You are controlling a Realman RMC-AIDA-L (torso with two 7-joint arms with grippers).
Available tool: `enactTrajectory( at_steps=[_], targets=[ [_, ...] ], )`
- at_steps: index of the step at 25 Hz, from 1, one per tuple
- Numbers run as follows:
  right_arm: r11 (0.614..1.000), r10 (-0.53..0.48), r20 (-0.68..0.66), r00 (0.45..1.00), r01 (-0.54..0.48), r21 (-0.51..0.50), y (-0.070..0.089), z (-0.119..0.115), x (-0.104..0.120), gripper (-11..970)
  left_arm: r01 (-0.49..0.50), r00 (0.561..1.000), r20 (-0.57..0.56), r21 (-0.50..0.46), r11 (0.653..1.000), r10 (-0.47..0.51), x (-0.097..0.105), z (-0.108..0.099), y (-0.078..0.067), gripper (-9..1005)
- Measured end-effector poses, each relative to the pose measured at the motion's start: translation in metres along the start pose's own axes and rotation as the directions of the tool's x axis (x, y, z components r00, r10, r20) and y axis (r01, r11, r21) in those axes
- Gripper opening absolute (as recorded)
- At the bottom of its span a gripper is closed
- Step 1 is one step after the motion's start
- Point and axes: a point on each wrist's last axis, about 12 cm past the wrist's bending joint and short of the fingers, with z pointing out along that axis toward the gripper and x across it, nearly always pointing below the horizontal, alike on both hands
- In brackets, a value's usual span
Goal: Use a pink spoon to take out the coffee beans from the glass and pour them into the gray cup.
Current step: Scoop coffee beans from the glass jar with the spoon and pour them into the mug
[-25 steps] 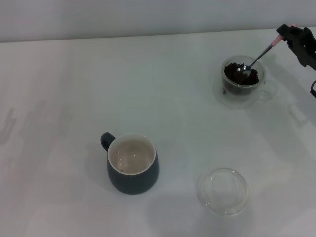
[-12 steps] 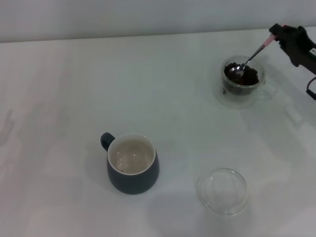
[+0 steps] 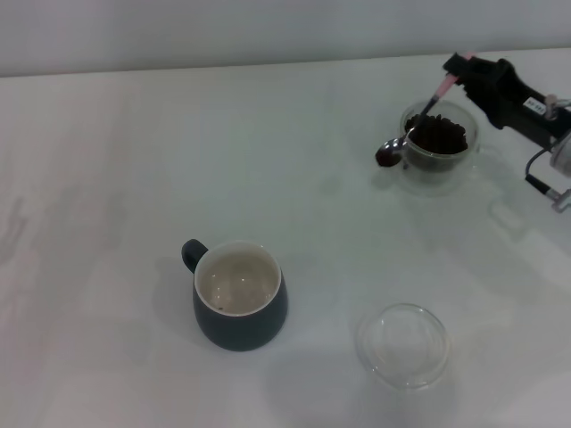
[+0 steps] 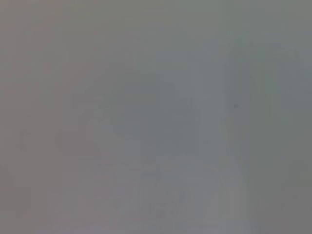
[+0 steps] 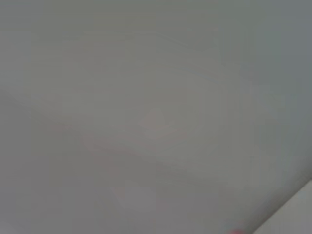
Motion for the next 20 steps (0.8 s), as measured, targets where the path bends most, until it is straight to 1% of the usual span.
enactTrajectory(
  at_steps=[12, 20],
  targets=[
    [0.997, 0.008, -0.119, 0.993, -0.017, -0.070, 0.011, 0.012, 0.026, 146, 0.003, 1.000, -0.008, 0.014, 1.000, -0.003, 0.002, -0.001, -0.004, 755],
    [0.996, 0.002, -0.171, 0.985, -0.018, -0.091, 0.014, 0.015, 0.039, 146, 0.008, 1.000, -0.015, 0.018, 1.000, -0.008, 0.003, -0.001, -0.005, 754]
  ],
)
